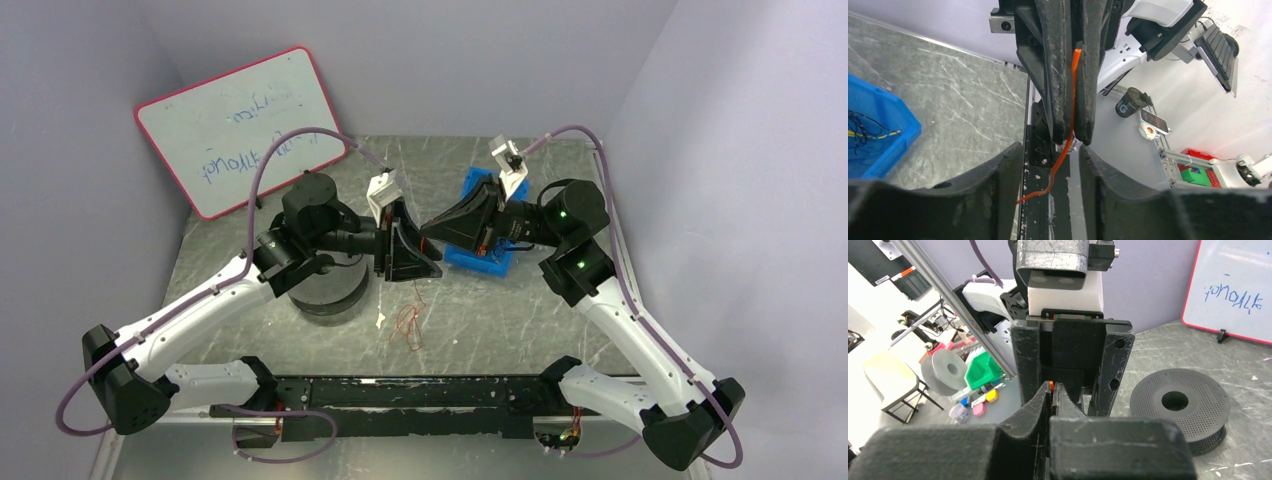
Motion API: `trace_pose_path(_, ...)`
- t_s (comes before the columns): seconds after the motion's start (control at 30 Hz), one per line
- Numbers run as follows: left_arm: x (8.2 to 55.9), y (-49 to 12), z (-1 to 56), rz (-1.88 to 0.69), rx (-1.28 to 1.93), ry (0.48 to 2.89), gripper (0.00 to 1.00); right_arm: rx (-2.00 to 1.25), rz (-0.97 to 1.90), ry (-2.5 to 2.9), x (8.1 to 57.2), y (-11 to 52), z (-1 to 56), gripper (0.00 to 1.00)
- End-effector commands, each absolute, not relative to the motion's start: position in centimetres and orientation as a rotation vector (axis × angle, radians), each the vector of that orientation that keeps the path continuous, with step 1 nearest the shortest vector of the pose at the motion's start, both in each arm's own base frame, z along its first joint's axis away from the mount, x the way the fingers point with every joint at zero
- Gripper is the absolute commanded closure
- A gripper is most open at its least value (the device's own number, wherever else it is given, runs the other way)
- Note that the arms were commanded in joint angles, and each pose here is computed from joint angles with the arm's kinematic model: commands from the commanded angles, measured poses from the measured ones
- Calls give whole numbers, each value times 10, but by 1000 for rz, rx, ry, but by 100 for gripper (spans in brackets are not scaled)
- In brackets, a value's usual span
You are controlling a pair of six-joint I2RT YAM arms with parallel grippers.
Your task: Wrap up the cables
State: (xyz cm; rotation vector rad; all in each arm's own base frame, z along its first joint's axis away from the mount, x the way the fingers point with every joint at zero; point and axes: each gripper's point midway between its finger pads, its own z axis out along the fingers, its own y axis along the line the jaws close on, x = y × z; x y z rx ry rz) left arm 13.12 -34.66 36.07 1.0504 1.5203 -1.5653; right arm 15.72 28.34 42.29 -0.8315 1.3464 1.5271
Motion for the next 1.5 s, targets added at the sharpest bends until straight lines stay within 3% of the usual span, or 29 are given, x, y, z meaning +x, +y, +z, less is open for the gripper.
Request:
trace_pose_path(0.0,132,-354,373,-1549,1055,1439,59,-833,1522,1311,153,279,429,100)
trace_pose_path(0.1,131,-357,374,-1549,1055,1437,91,-835,1516,1309,151,278,429,100)
trace_pose_path(0.33,129,-356,380,-1530,1042,1423,93,-799,1493,1319,151,273,427,100)
trace_pose_path(0.53,156,-351,373,-1360,940,1521,93,-710,1390,1343,159,262,430,49)
trace_pose_path(0.63,179,-345,367,-1231,853,1591,93,-652,1309,1368,165,252,429,36)
trace_pose_path(0.8,198,-336,378,-1126,749,1635,93,-557,1191,1420,168,231,417,26)
trace_pose_path(1.17,202,-318,430,-1097,632,1566,93,-375,1169,1651,173,217,324,23)
trace_pose_path(1.47,222,-300,464,-1045,406,1546,93,-316,1341,1839,172,243,253,33)
